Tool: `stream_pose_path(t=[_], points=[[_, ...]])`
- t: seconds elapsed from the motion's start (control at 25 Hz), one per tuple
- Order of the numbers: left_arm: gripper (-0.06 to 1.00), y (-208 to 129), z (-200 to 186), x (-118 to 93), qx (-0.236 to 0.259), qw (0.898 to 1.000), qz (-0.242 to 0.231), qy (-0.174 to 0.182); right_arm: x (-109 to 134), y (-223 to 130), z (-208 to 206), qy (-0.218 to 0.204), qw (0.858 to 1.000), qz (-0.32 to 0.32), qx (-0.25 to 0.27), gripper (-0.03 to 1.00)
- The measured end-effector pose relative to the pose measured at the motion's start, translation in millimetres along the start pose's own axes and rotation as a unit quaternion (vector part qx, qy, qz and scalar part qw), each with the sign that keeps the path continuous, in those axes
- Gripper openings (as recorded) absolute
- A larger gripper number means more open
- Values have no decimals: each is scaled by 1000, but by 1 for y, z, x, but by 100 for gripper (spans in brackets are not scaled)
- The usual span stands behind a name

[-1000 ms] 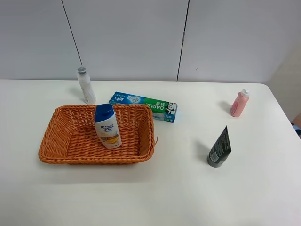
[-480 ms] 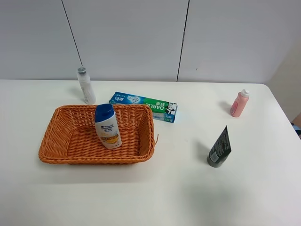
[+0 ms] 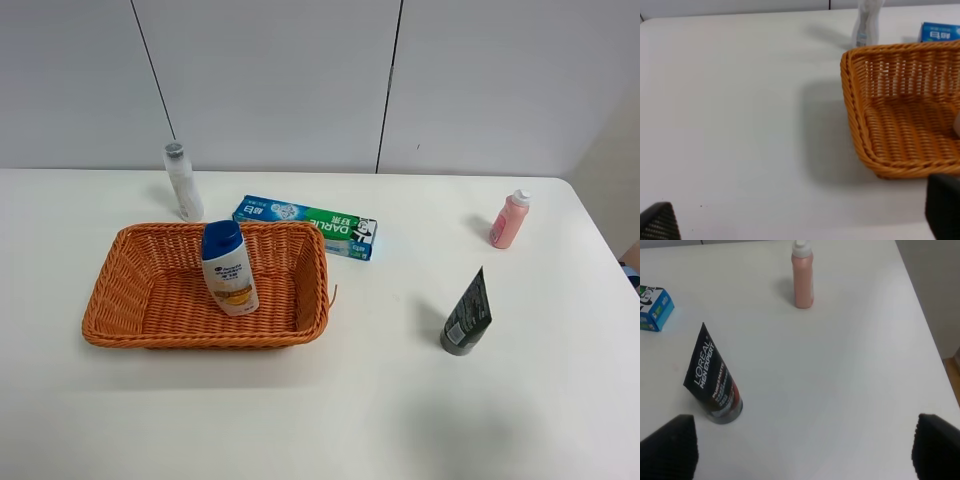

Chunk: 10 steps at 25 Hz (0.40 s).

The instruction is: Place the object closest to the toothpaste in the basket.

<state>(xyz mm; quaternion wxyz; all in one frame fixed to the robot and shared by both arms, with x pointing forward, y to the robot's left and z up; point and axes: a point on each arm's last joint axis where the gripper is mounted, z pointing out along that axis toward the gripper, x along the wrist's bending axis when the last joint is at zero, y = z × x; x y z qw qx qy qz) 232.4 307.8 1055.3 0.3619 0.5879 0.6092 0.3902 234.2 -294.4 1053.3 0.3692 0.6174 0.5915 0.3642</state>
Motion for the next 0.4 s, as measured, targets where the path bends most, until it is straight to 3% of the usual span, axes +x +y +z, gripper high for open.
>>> stream_pose_path(t=[0.4], points=[[99,0,0,0,0,1000,0,0,0,0,0,0,1000,1,0,84]])
